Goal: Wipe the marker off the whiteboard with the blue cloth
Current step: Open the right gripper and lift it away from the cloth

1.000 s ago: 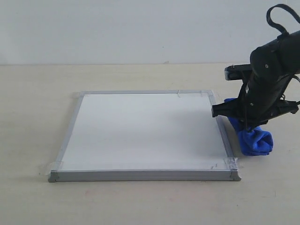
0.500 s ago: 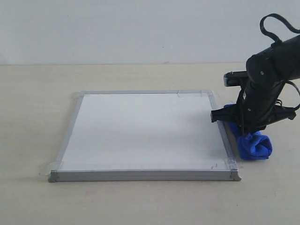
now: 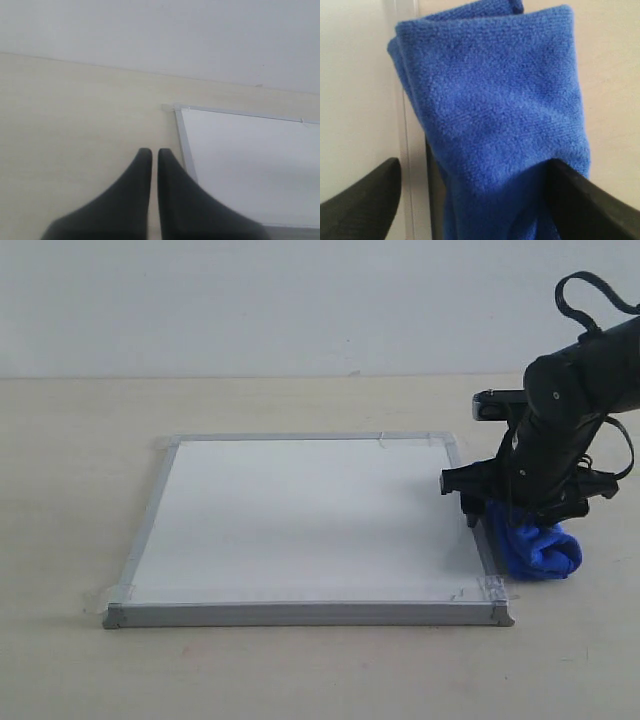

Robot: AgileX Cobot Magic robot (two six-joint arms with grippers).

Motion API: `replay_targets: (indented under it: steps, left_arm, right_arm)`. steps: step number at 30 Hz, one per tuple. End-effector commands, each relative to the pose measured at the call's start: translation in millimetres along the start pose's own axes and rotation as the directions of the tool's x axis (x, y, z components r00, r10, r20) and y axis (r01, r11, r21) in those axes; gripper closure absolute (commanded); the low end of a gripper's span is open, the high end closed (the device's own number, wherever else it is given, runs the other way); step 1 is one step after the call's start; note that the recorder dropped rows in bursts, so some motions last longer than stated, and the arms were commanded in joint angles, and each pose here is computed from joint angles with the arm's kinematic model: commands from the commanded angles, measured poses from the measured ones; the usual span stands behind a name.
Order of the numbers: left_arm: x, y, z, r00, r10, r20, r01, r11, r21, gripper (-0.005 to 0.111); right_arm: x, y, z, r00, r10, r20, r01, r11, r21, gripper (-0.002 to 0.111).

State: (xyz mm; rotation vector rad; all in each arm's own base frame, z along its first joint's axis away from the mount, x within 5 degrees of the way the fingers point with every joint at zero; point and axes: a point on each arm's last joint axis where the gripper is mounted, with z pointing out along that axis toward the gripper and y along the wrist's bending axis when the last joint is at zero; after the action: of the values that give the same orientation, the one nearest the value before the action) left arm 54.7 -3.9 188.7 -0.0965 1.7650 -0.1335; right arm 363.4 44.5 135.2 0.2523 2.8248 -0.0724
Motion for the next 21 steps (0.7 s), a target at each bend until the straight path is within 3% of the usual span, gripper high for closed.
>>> replay_targets:
  steps: [1,11,14,19,21]
  left_arm:
    - [1,0.3,0,1.000,0.006,-0.002,-0.006,1.000,-0.003,0.102]
    - [1,0.3,0,1.000,0.006,-0.002,-0.006,1.000,-0.003,0.102]
    - [1,0.3,0,1.000,0.006,-0.002,-0.006,1.000,-0.003,0.102]
    - [1,0.3,0,1.000,0.006,-0.002,-0.006,1.000,-0.003,0.102]
    - [1,0.3,0,1.000,0.006,-0.002,-0.006,1.000,-0.003,0.102]
  right_arm:
    - [0,-3,-10,1.000,0.014,-0.011,-0.014,1.000,0.011,0.033]
    - [-1,-16,-106,0.991,-0.022,0.135,0.023,1.000,-0.011,0.034]
    - [5,-23,-139,0.984,-0.023,0.176,0.026,1.000,-0.012,0.051]
    - [24,-36,-180,0.984,-0.032,0.173,0.030,0.999,0.010,0.103]
    - [32,-41,-190,0.988,-0.049,0.143,0.046,0.999,0.029,0.108]
